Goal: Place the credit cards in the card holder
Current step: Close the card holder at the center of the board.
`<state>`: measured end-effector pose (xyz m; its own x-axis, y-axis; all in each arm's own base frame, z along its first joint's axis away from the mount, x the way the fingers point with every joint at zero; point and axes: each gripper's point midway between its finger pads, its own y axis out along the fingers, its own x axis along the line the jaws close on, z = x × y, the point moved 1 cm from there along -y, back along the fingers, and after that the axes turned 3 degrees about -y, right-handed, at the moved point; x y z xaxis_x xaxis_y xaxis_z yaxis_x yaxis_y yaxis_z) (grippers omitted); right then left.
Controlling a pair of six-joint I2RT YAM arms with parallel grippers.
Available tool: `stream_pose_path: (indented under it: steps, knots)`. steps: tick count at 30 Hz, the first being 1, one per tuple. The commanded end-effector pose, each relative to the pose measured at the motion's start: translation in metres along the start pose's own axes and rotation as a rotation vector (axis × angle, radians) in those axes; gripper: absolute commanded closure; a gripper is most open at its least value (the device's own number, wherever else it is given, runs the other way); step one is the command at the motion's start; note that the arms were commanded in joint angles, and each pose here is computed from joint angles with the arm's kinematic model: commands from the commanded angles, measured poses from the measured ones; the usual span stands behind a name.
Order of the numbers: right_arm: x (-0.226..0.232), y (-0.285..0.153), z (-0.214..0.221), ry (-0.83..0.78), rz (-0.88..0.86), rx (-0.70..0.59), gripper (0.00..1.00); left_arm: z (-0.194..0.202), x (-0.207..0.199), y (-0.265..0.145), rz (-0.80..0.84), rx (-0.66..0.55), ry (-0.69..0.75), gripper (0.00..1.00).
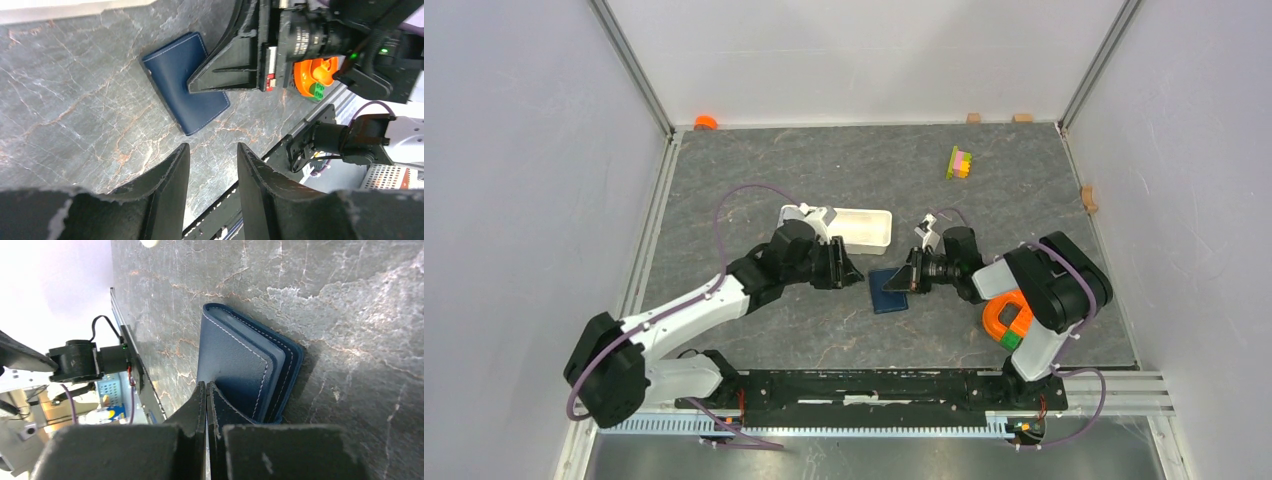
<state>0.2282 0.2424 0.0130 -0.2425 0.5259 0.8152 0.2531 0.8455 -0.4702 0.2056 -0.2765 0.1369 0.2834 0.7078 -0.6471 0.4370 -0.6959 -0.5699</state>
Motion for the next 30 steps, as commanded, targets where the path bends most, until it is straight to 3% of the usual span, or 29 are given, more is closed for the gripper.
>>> stream_pose_path:
  steps: [1,8,23,27,30]
  knots:
    - [-0.126,-0.041,0.089,0.255,0.608,0.208,1.00,-0.018,-0.004,-0.018,-0.002,-0.058,0.094,0.52]
    - [-0.134,-0.025,0.081,0.292,0.617,0.231,1.00,-0.034,-0.007,-0.029,-0.023,-0.100,0.171,0.52]
    - [-0.144,-0.001,0.078,0.289,0.630,0.255,1.00,-0.083,0.040,-0.072,-0.146,-0.272,0.115,0.50]
    - [-0.124,-0.003,0.059,0.166,0.589,0.199,1.00,-0.092,0.063,-0.092,-0.241,-0.316,0.107,0.45]
    - [-0.086,-0.004,0.020,0.013,0.476,0.101,0.94,-0.101,0.080,-0.110,-0.313,-0.355,0.097,0.31]
